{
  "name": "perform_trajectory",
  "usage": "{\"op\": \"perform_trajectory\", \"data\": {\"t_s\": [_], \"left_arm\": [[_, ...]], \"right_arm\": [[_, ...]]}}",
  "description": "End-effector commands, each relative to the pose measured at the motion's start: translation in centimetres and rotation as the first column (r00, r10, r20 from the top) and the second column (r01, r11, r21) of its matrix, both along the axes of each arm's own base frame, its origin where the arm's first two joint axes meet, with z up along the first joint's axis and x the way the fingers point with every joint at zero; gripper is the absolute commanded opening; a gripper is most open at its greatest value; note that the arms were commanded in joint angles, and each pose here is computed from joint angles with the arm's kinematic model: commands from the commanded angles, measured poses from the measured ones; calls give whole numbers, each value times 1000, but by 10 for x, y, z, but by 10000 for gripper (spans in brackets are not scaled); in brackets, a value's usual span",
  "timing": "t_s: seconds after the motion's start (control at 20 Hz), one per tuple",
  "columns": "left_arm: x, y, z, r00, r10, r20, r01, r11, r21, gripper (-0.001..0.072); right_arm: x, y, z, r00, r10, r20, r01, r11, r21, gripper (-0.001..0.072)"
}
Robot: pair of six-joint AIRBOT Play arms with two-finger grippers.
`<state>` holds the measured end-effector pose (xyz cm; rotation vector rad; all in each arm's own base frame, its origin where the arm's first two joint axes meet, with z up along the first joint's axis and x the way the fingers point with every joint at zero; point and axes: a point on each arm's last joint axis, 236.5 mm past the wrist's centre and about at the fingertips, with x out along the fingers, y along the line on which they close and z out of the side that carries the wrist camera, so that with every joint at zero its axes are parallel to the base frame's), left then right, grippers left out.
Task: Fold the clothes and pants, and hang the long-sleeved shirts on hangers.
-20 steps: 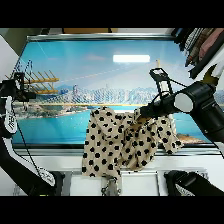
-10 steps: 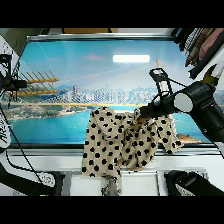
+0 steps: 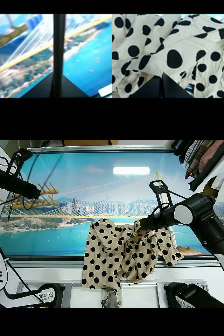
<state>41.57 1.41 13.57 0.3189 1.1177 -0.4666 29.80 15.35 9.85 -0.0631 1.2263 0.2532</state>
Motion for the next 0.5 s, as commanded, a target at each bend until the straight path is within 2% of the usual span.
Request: {"op": "perform_trajectory", "data": {"t_s": [0.0, 0.1, 0.25, 0.45], "left_arm": [[-74, -93, 38, 921, -389, -31, 364, 885, -290, 10], [-92, -93, 24, 919, -385, -88, 348, 895, -279, 10], [-123, -80, -16, 902, -372, -219, 344, 926, -156, 9], [-175, -103, -62, 819, -516, -252, 496, 857, -144, 9]], "right_arm": [[0, 0, 0, 1000, 0, -1, 0, 1000, 0, 14], [0, 0, 0, 1000, 1, -1, -1, 1000, 0, 14], [0, 0, -1, 1000, 0, -2, 0, 1000, 0, 14], [0, 0, -1, 1000, 0, -2, 0, 1000, 0, 14]]}}
